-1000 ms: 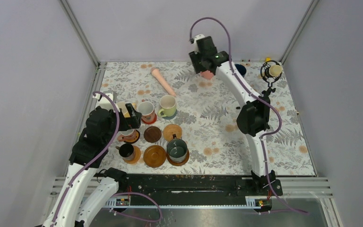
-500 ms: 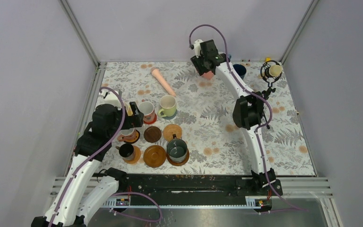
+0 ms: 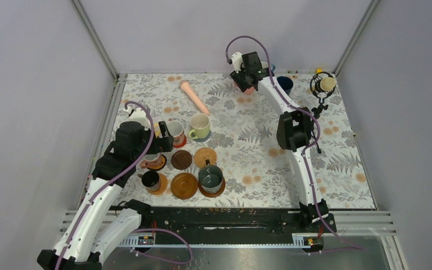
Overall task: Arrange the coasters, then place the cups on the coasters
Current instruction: Pick up the cup from the tray, then place the cup on the coaster, then pick up the cup from the tray.
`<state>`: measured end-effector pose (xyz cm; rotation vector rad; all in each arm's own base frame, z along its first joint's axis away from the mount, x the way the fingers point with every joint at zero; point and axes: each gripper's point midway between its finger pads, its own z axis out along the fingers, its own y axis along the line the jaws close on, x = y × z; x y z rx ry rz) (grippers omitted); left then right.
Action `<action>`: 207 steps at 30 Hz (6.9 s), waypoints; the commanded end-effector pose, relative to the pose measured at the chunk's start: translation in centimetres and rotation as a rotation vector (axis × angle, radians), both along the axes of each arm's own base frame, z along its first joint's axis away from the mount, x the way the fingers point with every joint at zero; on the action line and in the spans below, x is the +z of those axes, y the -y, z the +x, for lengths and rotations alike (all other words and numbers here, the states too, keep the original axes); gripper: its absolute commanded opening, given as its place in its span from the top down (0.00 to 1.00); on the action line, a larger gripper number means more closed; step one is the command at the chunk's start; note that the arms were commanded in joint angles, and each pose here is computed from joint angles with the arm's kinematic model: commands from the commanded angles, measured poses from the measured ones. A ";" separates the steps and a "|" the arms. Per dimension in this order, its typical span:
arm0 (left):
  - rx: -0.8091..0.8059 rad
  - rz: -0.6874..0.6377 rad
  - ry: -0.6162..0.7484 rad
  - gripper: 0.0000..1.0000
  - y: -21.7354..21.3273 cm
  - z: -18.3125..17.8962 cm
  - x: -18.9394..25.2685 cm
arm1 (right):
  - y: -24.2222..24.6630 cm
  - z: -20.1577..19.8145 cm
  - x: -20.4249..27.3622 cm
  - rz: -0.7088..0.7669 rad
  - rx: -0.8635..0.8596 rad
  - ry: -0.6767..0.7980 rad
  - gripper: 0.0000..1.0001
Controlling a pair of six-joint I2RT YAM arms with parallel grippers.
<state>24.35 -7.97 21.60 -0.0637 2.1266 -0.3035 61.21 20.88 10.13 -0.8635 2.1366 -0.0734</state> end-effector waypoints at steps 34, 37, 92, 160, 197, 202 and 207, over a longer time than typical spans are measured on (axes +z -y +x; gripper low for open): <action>0.038 -0.054 0.204 0.01 -0.9 -0.5 5.3 | -11.4 -26.1 19.2 0.232 0.467 0.107 1.00; 0.058 -0.053 0.217 0.01 -1.4 -0.6 5.7 | -13.4 -29.3 19.1 0.280 0.515 0.105 1.00; 0.803 0.015 0.319 0.01 -14.3 -5.8 8.9 | -32.3 -35.9 7.7 0.312 0.230 -0.131 1.00; 0.082 -0.088 0.232 0.01 -1.6 -0.6 6.3 | -14.2 -24.9 14.3 0.148 0.067 0.094 0.54; 0.047 -0.039 0.102 0.01 -0.7 0.6 3.6 | 5.1 3.7 5.4 -0.079 -0.082 0.183 0.25; 0.044 -0.037 0.091 0.01 -0.6 0.8 3.4 | 5.0 3.9 4.2 -0.083 -0.046 0.167 0.25; 0.040 -0.035 0.076 0.01 -0.4 1.0 3.0 | 5.1 4.8 4.0 -0.077 -0.035 0.193 0.25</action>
